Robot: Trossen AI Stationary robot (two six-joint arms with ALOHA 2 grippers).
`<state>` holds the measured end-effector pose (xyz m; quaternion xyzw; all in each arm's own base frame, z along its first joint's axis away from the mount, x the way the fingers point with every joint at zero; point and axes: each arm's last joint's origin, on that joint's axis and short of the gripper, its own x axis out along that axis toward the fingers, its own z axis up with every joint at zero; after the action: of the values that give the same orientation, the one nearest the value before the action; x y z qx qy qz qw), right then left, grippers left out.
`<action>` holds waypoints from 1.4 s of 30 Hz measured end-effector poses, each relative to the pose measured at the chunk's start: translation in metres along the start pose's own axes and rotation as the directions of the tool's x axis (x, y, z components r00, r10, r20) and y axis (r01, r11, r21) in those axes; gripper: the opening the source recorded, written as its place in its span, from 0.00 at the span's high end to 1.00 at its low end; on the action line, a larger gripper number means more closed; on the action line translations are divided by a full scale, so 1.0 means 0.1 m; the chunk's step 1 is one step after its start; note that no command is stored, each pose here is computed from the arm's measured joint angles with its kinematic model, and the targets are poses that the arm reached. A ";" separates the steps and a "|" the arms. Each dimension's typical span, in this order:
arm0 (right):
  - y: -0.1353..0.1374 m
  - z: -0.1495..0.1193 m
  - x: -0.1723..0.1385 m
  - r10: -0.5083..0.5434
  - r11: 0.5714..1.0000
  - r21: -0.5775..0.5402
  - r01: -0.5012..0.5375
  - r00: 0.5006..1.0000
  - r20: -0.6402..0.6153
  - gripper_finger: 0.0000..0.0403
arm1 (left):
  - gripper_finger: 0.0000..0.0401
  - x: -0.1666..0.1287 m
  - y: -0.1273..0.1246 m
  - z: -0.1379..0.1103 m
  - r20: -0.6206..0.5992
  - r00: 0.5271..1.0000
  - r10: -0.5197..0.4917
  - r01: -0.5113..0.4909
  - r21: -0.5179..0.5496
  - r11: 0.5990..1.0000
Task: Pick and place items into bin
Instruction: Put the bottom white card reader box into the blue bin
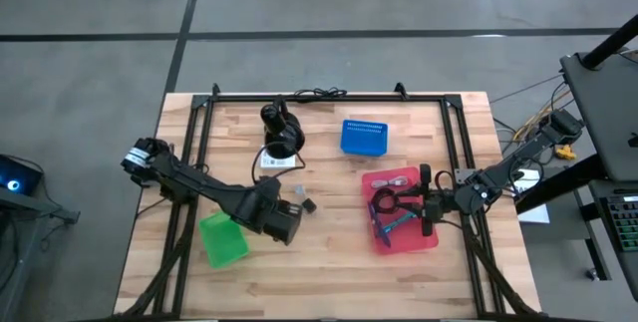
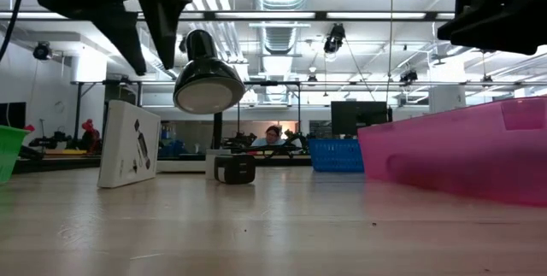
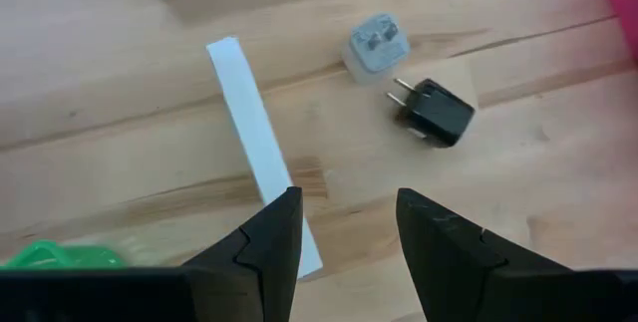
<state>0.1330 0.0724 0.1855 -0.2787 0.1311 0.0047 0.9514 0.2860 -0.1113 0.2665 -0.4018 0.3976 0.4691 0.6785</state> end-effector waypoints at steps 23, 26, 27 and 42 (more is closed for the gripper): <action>0.00 0.00 0.00 0.000 1.000 0.000 0.000 1.000 0.000 0.75 | 0.63 0.32 0.15 -0.10 0.012 0.998 0.067 -0.066 -0.029 0.997; 0.00 0.00 0.00 0.000 1.000 0.000 0.000 1.000 0.000 0.76 | 0.63 0.39 0.18 -0.13 0.011 0.998 0.062 -0.062 -0.031 0.998; 0.00 0.00 0.00 0.000 1.000 0.000 0.000 1.000 0.000 0.77 | 0.63 0.40 0.18 -0.13 0.011 0.998 0.064 -0.063 -0.031 0.998; 0.00 0.00 0.00 0.000 1.000 0.003 0.000 1.000 0.000 0.77 | 0.63 0.59 0.24 -0.20 0.006 0.999 0.038 -0.037 -0.040 0.998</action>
<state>0.1330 0.0724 0.1855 -0.2774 0.1313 0.0045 0.9517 0.2739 -0.1053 0.2005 -0.4063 0.3934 0.4910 0.6626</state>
